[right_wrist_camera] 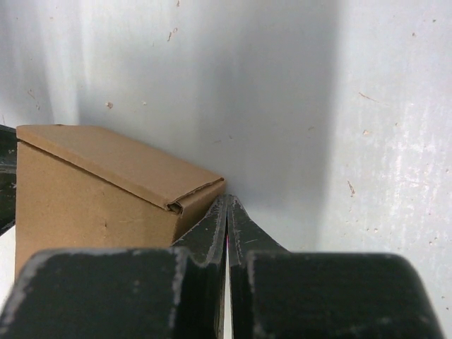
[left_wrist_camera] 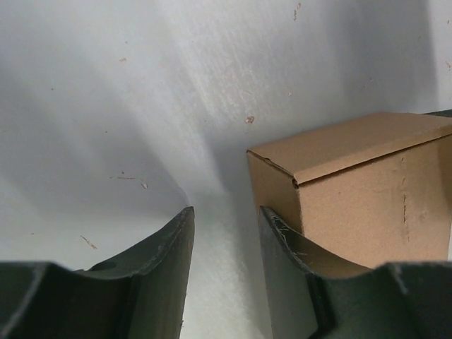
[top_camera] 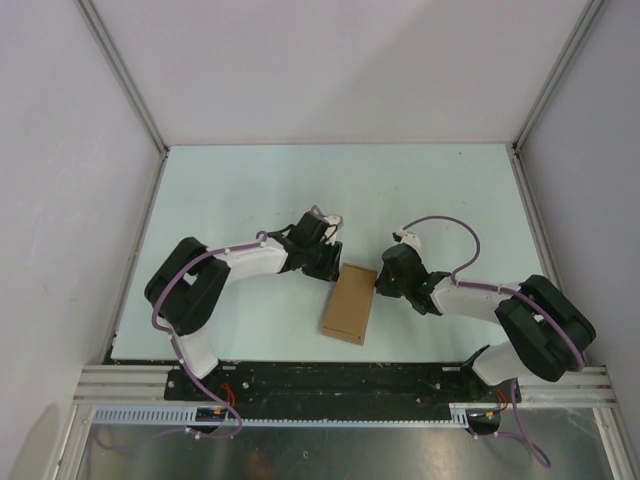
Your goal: Fold the paper box
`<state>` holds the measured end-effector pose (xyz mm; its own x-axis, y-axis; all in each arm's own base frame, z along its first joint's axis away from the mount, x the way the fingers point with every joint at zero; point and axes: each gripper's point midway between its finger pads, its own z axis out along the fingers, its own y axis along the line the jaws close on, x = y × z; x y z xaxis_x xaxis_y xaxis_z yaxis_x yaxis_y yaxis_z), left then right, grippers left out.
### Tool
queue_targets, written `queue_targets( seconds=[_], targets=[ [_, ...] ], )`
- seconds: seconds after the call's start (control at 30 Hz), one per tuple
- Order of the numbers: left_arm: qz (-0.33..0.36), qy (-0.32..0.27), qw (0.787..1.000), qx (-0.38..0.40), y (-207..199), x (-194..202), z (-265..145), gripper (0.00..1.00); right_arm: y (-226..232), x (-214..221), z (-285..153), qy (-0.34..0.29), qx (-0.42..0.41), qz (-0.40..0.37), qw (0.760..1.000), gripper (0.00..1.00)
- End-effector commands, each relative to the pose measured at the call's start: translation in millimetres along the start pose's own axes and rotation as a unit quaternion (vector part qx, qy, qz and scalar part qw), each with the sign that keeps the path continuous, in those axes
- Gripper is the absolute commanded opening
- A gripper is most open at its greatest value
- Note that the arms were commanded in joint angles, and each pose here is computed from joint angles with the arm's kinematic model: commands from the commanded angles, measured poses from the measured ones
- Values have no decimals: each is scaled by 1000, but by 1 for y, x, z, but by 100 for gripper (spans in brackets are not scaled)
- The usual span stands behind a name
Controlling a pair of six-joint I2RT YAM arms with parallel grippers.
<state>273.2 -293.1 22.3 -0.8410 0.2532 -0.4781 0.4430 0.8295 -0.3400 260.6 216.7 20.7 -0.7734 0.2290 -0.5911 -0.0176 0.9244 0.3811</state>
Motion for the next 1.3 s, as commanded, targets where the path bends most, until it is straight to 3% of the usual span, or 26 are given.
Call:
queue_targets(
  seconds=[0.0,0.4,0.67,0.7,1.0,1.27],
  targets=[
    [8,5,999,42,-30,0,8,48,35,-10,3,-8,-46,3,999,0],
    [-24,-21,999,-33,14,18,-16,49,-14,-26,-50,-45,66,19,997,0],
    [-57,-29,997,-50,22,51,-39,49,-2,25,-86,-19,32,43,998,0],
    [-54,-38,997,-46,16,51,-44,49,3,28,-90,-26,20,73,997,0],
    [-65,-43,995,-57,12,77,-51,49,23,86,-84,11,2,75,997,0],
    [-38,-16,998,-46,-16,92,-37,48,34,103,-77,27,4,66,997,0]
  ],
)
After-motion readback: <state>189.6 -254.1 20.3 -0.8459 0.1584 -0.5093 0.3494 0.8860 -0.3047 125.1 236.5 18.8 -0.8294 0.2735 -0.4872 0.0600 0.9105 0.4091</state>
